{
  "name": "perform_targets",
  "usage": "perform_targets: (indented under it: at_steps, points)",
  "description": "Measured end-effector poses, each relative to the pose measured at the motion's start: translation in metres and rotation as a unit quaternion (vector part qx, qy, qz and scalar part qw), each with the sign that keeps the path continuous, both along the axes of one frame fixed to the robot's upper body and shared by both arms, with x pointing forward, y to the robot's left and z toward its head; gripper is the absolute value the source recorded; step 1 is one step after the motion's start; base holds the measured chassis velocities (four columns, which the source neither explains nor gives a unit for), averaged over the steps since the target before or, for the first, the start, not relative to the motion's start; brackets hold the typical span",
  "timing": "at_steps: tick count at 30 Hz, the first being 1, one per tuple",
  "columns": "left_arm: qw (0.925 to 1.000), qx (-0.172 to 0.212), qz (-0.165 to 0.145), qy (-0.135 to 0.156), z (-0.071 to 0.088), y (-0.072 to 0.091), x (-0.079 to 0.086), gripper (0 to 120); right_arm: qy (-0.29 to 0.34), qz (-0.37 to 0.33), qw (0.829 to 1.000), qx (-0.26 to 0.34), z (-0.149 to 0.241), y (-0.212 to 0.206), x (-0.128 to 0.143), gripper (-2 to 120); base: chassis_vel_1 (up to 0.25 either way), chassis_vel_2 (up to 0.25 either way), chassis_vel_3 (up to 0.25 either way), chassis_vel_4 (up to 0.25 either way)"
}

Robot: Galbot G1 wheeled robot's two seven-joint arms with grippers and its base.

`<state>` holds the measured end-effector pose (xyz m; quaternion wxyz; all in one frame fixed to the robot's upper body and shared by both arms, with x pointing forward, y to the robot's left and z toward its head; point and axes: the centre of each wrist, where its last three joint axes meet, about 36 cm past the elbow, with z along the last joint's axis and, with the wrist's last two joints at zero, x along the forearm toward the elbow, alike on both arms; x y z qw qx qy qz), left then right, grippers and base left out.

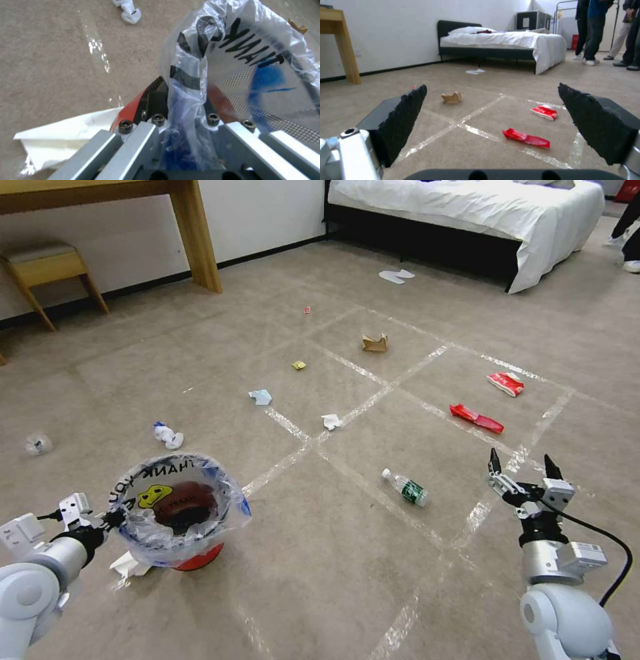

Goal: Pick up the trash bin and place the garbage on the floor into it.

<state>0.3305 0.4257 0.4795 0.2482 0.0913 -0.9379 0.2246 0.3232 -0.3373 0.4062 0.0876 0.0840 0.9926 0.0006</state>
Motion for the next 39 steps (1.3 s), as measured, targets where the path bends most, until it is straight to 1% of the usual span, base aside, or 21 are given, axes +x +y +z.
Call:
perform_targets:
  at_steps: [7,25,39]
  points:
    - [1.0000,0.001,0.001,0.000,-0.0005,0.0001,0.0000,5,-0.002,0.001,1.000,0.003,0.0003,0.0008,0.0003,100,-0.090,0.078,0.080,-0.103]
    - [1.0000,0.001,0.000,-0.001,0.0000,-0.0022,-0.0024,5,-0.005,0.007,1.000,-0.004,0.0023,0.0003,-0.0040,100,-0.002,0.001,0.004,-0.002]
    - [1.0000,0.002,0.001,-0.003,-0.0003,-0.0029,-0.0049,5,-0.008,0.007,1.000,-0.006,0.0043,0.0006,-0.0045,100,-0.119,0.114,0.116,-0.107]
